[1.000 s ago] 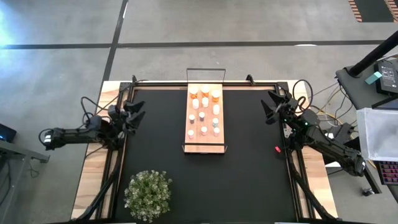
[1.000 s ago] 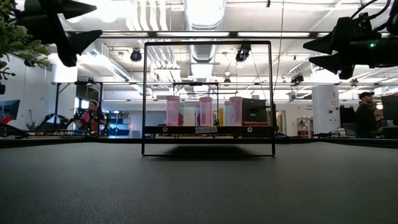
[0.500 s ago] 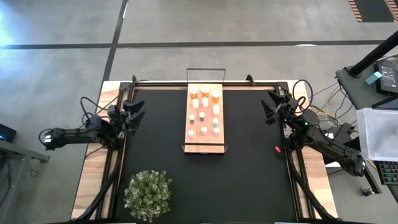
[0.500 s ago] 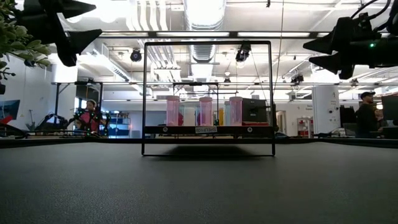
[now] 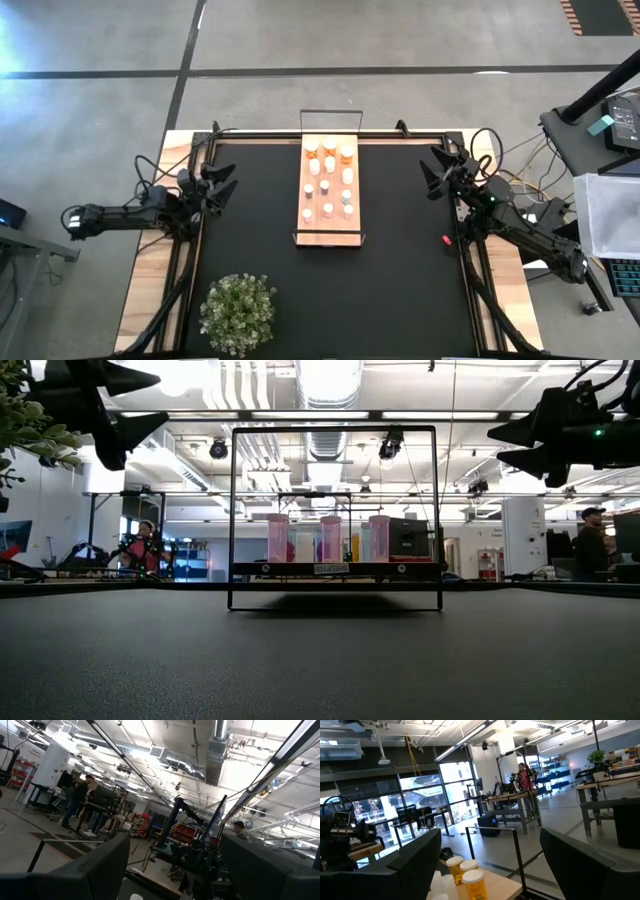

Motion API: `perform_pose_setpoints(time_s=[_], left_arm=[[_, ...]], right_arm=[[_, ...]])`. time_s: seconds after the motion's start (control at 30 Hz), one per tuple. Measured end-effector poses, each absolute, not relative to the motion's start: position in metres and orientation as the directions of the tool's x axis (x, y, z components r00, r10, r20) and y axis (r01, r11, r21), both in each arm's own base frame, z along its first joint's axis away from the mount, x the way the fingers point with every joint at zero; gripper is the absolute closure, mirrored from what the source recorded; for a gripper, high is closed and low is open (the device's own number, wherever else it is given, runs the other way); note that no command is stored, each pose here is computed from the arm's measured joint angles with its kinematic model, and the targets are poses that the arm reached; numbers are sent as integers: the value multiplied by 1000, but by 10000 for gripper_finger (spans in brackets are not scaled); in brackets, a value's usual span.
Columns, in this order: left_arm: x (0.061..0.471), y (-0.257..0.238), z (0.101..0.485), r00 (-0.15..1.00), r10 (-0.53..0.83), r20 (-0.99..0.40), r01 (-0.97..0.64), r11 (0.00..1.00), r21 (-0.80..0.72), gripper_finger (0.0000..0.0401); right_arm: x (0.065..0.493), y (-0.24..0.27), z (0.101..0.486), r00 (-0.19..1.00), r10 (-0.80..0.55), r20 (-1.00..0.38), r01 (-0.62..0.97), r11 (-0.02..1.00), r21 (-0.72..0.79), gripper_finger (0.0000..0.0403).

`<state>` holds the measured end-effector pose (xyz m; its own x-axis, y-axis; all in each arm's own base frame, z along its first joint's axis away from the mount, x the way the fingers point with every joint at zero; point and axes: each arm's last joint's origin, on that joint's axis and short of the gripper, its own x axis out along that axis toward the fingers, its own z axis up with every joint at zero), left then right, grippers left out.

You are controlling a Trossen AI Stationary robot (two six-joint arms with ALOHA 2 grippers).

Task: Pick and place medicine bottles onto shelf by color
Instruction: Return to Home Position

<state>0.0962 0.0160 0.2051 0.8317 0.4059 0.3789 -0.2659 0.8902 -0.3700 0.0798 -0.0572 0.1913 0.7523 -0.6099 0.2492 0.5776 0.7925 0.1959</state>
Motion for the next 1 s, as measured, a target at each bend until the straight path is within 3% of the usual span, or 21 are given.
perform_pose_setpoints(time_s=[1.0], left_arm=[[100, 16, 202, 844, 407, 348, -279, 889, -362, 106]], right_arm=[[80, -57, 191, 752, -610, 249, 578, 792, 196, 74]])
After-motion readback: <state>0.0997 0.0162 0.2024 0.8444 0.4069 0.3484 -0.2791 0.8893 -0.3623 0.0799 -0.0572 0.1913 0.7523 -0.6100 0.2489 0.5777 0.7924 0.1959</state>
